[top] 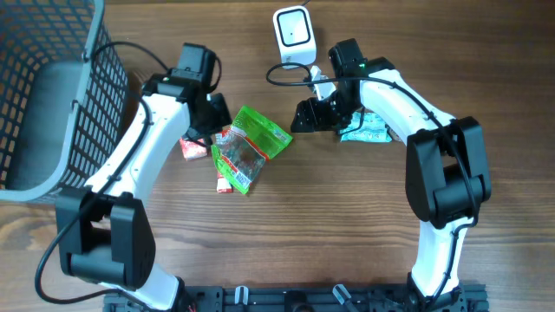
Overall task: Scan the item barcode
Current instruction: 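Grasp the green snack bag with both grippers and lift it, then carry the green snack bag right with the right gripper, left gripper releasing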
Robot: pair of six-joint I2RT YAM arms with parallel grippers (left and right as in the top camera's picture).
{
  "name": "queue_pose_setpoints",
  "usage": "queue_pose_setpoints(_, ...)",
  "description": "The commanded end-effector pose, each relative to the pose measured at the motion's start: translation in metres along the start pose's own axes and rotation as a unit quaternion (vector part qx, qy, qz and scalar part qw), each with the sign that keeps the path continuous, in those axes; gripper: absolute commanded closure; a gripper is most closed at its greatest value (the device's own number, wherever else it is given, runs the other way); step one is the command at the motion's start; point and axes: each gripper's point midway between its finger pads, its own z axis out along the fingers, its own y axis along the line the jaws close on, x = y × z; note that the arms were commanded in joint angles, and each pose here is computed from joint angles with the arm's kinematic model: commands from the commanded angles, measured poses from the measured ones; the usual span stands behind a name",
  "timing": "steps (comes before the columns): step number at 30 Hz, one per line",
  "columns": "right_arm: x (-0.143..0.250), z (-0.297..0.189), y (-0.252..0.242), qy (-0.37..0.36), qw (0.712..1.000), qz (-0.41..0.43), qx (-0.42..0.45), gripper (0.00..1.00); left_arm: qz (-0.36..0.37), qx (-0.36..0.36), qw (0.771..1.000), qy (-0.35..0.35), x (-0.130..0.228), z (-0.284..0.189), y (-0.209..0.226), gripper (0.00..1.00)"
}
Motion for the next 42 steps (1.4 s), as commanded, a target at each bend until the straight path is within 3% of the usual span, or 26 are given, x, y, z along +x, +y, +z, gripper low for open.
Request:
queue_pose_setpoints(1, 0.0, 0.004, 0.007, 0.0, 1.0, -0.015, -0.014, 0.28, -0.004, 0.04, 0.998, 0.038, 0.022, 0.041, -0.008, 0.96)
queue_pose_setpoints(5, 0.006, 0.004, 0.007, 0.011, 1.0, -0.009, -0.013, 0.28, 0.02, 0.054, 0.996, 0.067, 0.059, 0.088, -0.034, 0.96)
queue_pose_setpoints(7, 0.007, 0.004, 0.007, 0.013, 1.0, -0.009, -0.013, 0.27, 0.064, 0.068, 0.993, 0.068, 0.077, 0.087, -0.06, 0.96)
queue_pose_setpoints(10, 0.009, 0.004, -0.005, 0.016, 1.0, -0.006, 0.021, 0.19, 0.1, 0.08, 0.99, 0.066, 0.093, 0.086, -0.082, 0.96)
queue_pose_setpoints(14, 0.018, 0.003, -0.009, 0.034, 0.999, 0.003, 0.032, 0.17, 0.078, 0.079, 0.992, 0.054, 0.063, 0.052, -0.075, 0.96)
queue_pose_setpoints(17, 0.042, 0.0, -0.008, 0.081, 0.996, 0.031, 0.033, 0.3, 0.058, 0.085, 0.994, 0.037, 0.046, 0.014, -0.067, 0.96)
queue_pose_setpoints(24, 0.061, 0.0, 0.015, 0.118, 0.992, 0.026, -0.019, 0.29, 0.053, 0.007, 0.988, 0.148, 0.113, 0.037, -0.021, 0.96)
queue_pose_setpoints(28, 0.073, 0.012, 0.027, 0.136, 0.99, 0.015, -0.025, 0.27, 0.047, 0.012, 0.988, 0.144, 0.127, 0.061, -0.015, 0.96)
queue_pose_setpoints(34, 0.106, 0.05, 0.063, 0.14, 0.976, 0.008, -0.165, 0.26, 0.024, 0.015, 0.99, 0.136, 0.134, 0.077, -0.009, 0.96)
queue_pose_setpoints(40, 0.111, 0.077, 0.091, 0.134, 0.975, -0.001, -0.18, 0.33, 0.023, 0.018, 0.991, 0.133, 0.137, 0.083, -0.006, 0.96)
queue_pose_setpoints(41, 0.109, 0.081, 0.097, 0.13, 0.975, -0.008, -0.178, 0.39, 0.023, 0.018, 0.991, 0.133, 0.138, 0.083, -0.006, 0.96)
queue_pose_setpoints(42, 0.107, 0.084, 0.1, 0.124, 0.976, -0.017, -0.177, 0.52, 0.023, 0.017, 0.991, 0.134, 0.138, 0.083, -0.006, 0.96)
